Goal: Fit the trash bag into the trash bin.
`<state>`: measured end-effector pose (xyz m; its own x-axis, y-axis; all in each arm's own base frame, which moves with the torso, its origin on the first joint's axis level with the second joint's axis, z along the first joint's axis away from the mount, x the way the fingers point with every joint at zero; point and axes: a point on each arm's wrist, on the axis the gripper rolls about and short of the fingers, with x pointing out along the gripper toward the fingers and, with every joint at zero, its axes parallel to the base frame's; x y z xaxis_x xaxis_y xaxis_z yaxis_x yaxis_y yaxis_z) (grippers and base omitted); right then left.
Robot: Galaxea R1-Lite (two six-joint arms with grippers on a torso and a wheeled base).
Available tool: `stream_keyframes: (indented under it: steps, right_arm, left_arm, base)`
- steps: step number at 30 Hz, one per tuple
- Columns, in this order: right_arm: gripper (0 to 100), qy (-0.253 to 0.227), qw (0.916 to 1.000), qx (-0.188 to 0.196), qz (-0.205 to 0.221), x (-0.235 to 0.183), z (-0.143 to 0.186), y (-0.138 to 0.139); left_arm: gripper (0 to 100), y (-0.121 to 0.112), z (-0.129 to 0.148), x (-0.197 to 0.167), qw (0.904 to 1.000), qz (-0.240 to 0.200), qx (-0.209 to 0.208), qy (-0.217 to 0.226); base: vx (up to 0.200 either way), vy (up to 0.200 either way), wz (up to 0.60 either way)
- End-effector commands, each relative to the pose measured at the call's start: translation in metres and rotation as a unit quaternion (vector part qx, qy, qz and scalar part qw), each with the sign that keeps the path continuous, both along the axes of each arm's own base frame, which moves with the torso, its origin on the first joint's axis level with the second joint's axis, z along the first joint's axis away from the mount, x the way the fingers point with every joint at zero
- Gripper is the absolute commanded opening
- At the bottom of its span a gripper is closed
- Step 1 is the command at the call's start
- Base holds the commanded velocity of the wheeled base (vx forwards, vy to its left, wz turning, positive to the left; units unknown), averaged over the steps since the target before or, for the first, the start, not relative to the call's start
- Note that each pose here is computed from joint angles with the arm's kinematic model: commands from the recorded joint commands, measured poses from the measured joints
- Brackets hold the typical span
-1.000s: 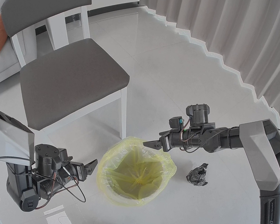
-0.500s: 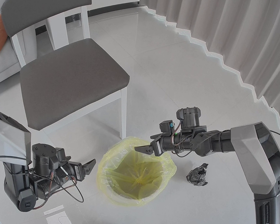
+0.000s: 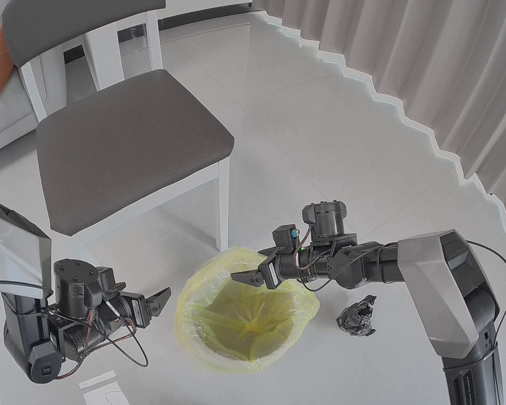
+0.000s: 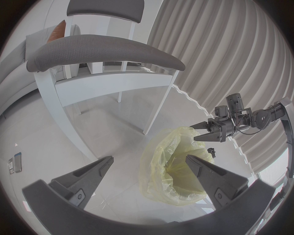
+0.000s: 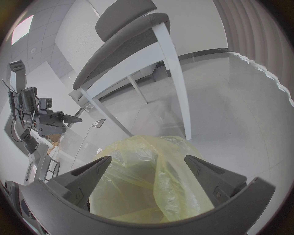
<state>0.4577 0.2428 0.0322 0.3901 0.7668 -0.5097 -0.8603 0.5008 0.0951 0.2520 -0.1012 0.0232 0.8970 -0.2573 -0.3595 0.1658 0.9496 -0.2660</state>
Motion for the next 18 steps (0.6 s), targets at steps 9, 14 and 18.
stream_keyframes:
  steps: [9, 14, 18]
  right_arm:
    - [0, 0.003, 1.0, -0.004, -0.007, 0.008, -0.002, -0.005]
    - [0, -0.017, 0.9997, 0.006, -0.015, 0.017, 0.008, -0.011]
    - [0, 0.008, 0.9997, -0.006, -0.023, 0.022, -0.006, -0.018]
  left_arm:
    - [100, 0.001, 0.001, -0.001, 1.0, 0.003, -0.008, -0.003]
    - [100, 0.001, -0.001, -0.002, 0.9999, 0.004, -0.009, 0.003]
    - [100, 0.001, -0.001, -0.002, 0.9999, 0.005, -0.01, 0.003]
  base:
    - [0.0, 0.0, 0.0]
    - [0.0, 0.0, 0.0]
    - [0.0, 0.0, 0.0]
